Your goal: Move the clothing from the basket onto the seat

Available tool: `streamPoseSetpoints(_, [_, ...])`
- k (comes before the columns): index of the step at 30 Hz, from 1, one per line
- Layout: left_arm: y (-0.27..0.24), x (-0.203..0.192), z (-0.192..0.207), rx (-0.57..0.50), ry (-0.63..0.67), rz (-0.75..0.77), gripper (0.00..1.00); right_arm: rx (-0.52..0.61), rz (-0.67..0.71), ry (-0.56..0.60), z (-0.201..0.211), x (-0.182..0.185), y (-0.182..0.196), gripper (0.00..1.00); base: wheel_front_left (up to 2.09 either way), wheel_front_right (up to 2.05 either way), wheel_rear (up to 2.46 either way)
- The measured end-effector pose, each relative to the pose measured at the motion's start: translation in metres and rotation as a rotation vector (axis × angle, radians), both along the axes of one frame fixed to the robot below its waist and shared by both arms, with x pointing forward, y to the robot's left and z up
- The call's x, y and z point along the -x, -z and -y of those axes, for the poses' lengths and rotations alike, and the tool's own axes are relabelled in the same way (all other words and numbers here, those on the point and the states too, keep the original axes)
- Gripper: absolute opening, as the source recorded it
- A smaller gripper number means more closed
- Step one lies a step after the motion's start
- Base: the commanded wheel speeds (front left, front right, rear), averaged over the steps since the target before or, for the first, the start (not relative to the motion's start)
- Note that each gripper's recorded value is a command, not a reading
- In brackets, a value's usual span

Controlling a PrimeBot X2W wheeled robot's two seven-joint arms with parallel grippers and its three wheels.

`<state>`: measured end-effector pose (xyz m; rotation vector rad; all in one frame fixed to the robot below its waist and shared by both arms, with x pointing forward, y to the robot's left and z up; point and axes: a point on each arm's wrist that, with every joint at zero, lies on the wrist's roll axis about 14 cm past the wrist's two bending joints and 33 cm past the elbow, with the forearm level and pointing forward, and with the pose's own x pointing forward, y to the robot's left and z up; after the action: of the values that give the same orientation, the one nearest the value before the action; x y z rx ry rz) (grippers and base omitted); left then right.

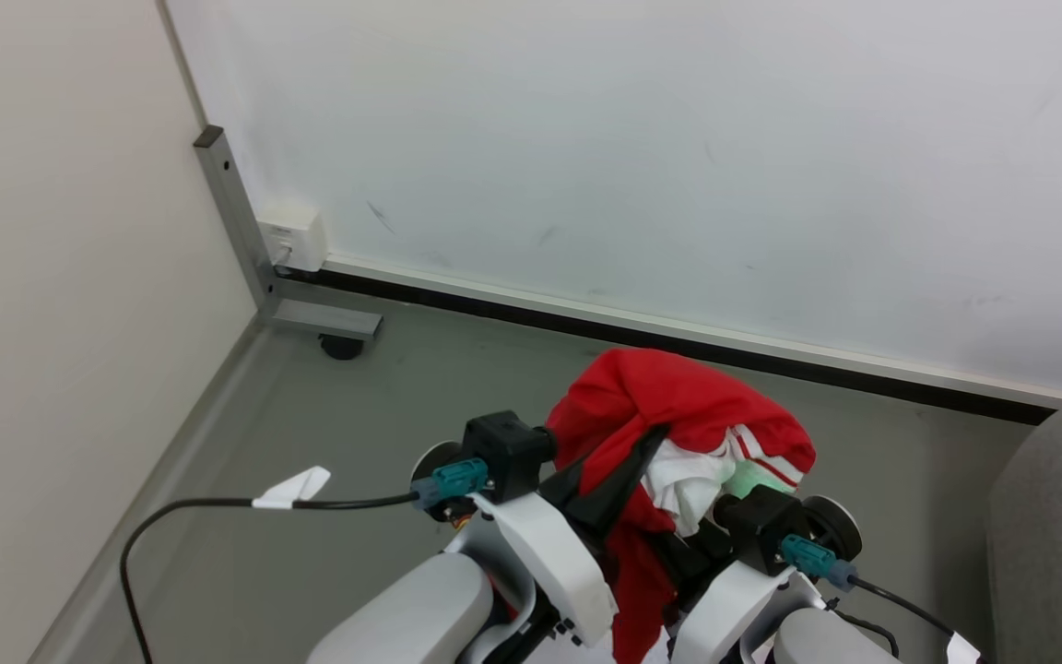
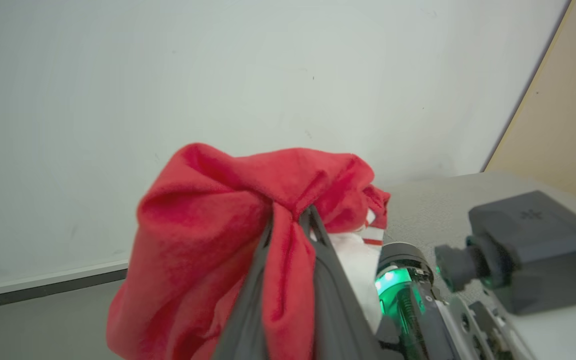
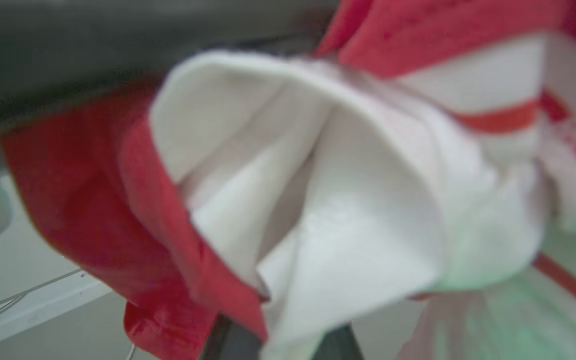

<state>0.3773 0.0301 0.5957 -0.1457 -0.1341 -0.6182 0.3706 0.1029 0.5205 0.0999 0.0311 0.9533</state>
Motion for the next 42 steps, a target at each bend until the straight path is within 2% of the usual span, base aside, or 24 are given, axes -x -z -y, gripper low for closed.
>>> streamPoseSetpoints(8, [0.001, -0.005, 0.003, 0.010, 0.004, -0.001, 0.00, -0.014, -0.011, 0.039, 0.013, -0.002, 0.002, 0.00, 0.00, 0.00, 0.00])
streamPoseSetpoints(9, [0.001, -0.005, 0.004, 0.010, 0.006, -0.001, 0.38, -0.016, -0.011, 0.045, 0.014, -0.003, 0.001, 0.00, 0.00, 0.00, 0.00])
streamPoseSetpoints(10, [0.001, -0.006, 0.004, 0.011, 0.005, -0.001, 0.85, -0.019, -0.011, 0.051, 0.016, -0.004, 0.001, 0.00, 0.00, 0.00, 0.00])
streamPoseSetpoints(11, [0.001, -0.007, 0.005, 0.011, 0.005, -0.002, 1.00, -0.021, -0.010, 0.057, 0.018, -0.004, 0.001, 0.00, 0.00, 0.00, 0.00])
streamPoseSetpoints(17, [-0.001, -0.006, 0.017, 0.034, 0.047, 0.010, 1.00, -0.034, -0.024, 0.130, 0.042, -0.010, 0.005, 0.00, 0.00, 0.00, 0.00])
streamPoseSetpoints(23, [-0.007, -0.007, 0.034, 0.047, 0.104, 0.038, 1.00, -0.041, -0.020, 0.261, 0.087, -0.023, 0.006, 0.00, 0.00, 0.00, 0.00])
streamPoseSetpoints(33, [-0.008, -0.005, 0.084, 0.050, 0.265, 0.081, 1.00, -0.034, 0.103, 0.573, 0.208, -0.041, -0.021, 0.00, 0.00, 0.00, 0.00])
streamPoseSetpoints(42, [0.004, 0.003, 0.138, 0.046, 0.430, 0.078, 1.00, -0.050, 0.173, 0.822, 0.302, -0.018, -0.042, 0.00, 0.00, 0.00, 0.00])
